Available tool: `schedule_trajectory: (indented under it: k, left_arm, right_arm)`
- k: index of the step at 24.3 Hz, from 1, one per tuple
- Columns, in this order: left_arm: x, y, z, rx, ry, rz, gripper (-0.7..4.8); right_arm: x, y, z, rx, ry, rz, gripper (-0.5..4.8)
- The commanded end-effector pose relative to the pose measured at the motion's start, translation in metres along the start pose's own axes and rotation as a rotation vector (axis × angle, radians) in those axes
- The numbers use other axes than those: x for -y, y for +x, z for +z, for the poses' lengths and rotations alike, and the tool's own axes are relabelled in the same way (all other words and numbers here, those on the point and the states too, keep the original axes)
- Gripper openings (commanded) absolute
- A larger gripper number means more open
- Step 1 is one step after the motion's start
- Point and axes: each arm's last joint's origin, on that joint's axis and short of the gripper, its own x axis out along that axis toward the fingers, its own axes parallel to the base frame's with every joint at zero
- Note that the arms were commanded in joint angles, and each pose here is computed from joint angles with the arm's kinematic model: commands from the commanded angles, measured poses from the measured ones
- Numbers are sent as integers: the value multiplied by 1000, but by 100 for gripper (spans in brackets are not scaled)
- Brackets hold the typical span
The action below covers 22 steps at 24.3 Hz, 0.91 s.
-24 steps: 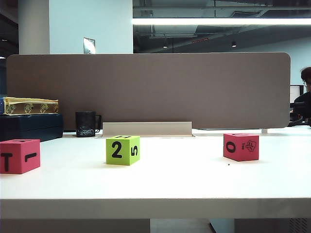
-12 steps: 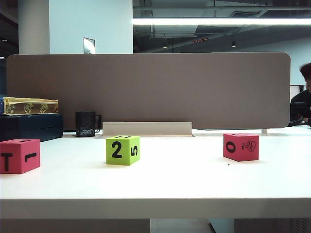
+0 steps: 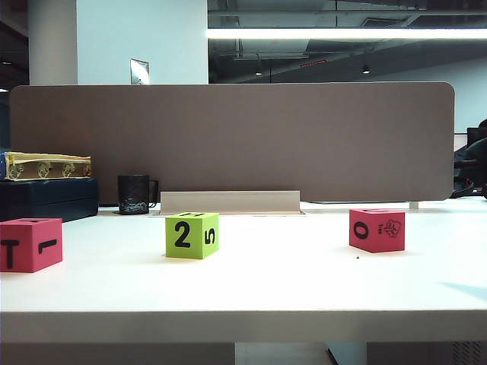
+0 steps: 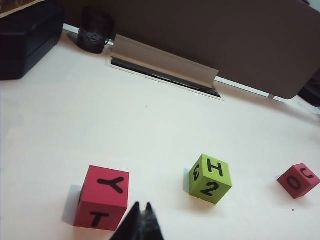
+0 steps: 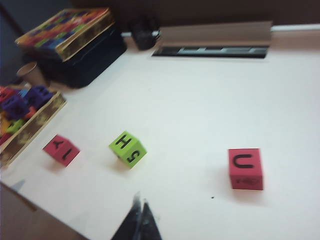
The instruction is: Select the appropriate blocks from the scattered letter blocks on the table and arrange them in a row to spell out "THU".
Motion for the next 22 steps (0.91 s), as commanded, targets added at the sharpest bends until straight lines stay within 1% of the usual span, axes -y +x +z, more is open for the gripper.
schedule_trajectory:
  k: [1,6,9,13,17,18,22]
  left_arm:
    - [2,-1,3,9,-14,-13,-6]
    - [2,2,6,-55,-29,-14,-6]
    - [5,11,20,-129,-6,10,-6]
    - [7,23,36,-202,7,29,-6]
    - [8,38,48,-302,27,54,-6]
    - [6,47,51,-343,29,65,-6]
    - [0,69,50,-442,-1,90,-6]
  right_arm:
    - [-7,26,9,-97,-12,60,-5]
    - [-28,59,12,-195,-66,128,-5]
    - [-49,90,7,-293,-111,188,-5]
    - [-70,111,1,-370,-146,259,-5]
    - [-89,119,1,-388,-195,278,-5]
    - [-97,119,3,-384,-233,292,-5]
    - [-109,115,8,-363,-264,279,-5]
